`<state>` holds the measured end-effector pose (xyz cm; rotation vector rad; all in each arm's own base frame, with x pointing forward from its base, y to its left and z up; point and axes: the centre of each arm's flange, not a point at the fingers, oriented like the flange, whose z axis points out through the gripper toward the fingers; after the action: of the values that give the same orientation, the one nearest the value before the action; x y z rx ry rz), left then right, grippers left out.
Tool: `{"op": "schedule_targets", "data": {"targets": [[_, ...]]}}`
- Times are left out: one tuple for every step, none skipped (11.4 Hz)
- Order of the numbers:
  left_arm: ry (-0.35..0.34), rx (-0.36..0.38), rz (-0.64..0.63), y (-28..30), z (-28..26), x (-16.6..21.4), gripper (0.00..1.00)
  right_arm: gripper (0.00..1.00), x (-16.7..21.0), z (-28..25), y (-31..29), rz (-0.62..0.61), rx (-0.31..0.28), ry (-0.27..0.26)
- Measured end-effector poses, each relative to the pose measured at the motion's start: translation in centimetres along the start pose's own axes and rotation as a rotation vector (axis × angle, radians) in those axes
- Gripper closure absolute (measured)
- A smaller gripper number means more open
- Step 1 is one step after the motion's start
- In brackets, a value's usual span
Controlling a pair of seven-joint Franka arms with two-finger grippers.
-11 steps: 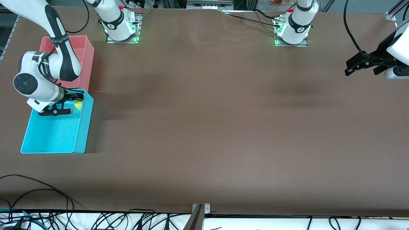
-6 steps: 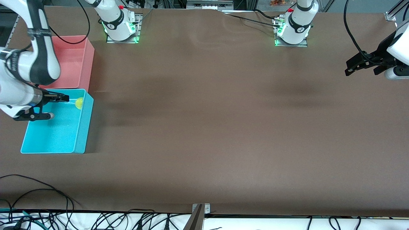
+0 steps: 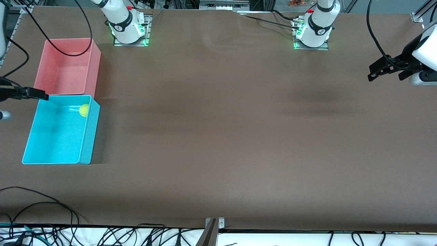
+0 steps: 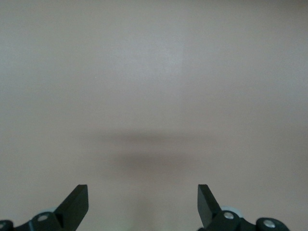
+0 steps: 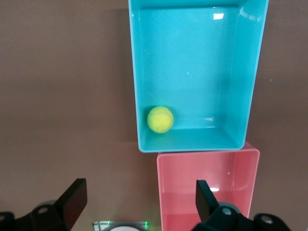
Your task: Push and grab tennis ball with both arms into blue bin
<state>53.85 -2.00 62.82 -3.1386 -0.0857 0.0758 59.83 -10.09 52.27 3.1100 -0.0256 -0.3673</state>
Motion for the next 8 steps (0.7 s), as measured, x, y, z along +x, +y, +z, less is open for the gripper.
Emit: {"op": "schedule_targets", "data": {"targets": [[0.000, 0.000, 0.005, 0.3, 0.0, 0.0, 0.00, 0.00, -0.8, -1.7, -0.3, -0.002, 0.017, -0.009], [0.000, 0.000, 0.008, 0.4, 0.0, 0.0, 0.00, 0.00, -1.5, -3.3, -0.7, -0.008, 0.033, 0.000], [0.000, 0.001, 0.010, 0.6, 0.0, 0.0, 0.00, 0.00, -2.3, -4.6, -1.4, -0.022, 0.040, 0.015], [0.000, 0.001, 0.012, 0.7, 0.0, 0.0, 0.00, 0.00, -3.1, -5.5, -2.1, -0.028, 0.043, 0.032], [0.000, 0.001, 0.013, 0.7, 0.0, 0.0, 0.00, 0.00, -3.7, -6.0, -2.7, -0.011, 0.048, 0.060], [0.000, 0.001, 0.014, 0.8, 0.0, 0.0, 0.00, 0.00, -4.4, -6.0, -3.3, 0.004, 0.054, 0.099], [0.000, 0.001, 0.014, 0.7, 0.0, 0.0, 0.00, 0.00, -5.0, -5.5, -4.1, 0.008, 0.058, 0.121], [0.000, 0.001, 0.014, 0.7, 0.0, 0.0, 0.00, 0.00, -5.4, -5.1, -4.9, 0.010, 0.054, 0.131]]}}
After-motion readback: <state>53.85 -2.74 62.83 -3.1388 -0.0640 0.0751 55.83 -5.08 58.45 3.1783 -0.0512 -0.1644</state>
